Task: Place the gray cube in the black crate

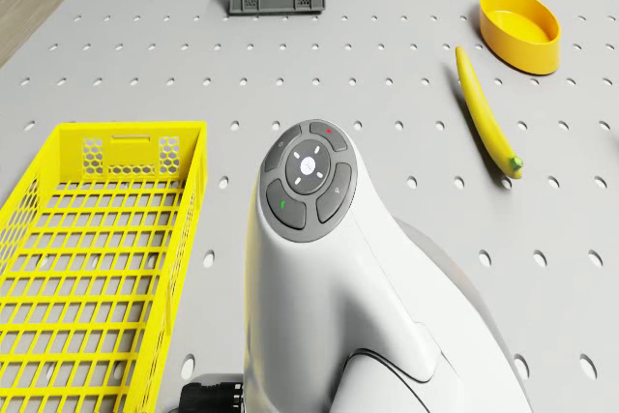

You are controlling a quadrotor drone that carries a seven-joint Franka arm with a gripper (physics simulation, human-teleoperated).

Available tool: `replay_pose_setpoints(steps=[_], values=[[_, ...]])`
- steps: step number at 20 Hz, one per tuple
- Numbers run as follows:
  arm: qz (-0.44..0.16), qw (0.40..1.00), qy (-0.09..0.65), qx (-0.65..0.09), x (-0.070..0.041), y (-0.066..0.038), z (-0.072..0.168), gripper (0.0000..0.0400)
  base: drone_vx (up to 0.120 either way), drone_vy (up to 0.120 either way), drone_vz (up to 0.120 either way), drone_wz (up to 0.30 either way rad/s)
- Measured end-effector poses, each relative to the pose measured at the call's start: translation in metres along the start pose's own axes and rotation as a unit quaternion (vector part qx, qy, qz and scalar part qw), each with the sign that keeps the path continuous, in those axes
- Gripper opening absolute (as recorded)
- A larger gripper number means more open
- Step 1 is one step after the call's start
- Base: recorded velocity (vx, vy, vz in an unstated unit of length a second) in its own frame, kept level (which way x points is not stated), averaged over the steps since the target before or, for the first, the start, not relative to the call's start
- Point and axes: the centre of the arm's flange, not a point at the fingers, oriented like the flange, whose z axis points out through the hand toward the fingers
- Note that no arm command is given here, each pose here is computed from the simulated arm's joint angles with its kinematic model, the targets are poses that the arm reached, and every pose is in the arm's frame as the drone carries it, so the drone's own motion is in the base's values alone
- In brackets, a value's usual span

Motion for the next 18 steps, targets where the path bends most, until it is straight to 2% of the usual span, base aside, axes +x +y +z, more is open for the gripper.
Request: replay_pose_setpoints(steps=[8,11,14,16,18], values=[[0.0,1.0,0.0,0.0,0.0,0.0,0.0,0.04,0.12,-0.11,0.0,0.0],[0.0,1.0,0.0,0.0,0.0,0.0,0.0,0.04,0.12,0.0,0.0,0.0],[0.0,1.0,0.0,0.0,0.0,0.0,0.0,0.04,0.12,-0.107,0.0,0.0],[0.0,1.0,0.0,0.0,0.0,0.0,0.0,0.04,0.12,-0.02,0.0,0.0],[0.0,1.0,0.0,0.0,0.0,0.0,0.0,0.04,0.12,0.0,-0.1,0.0]])
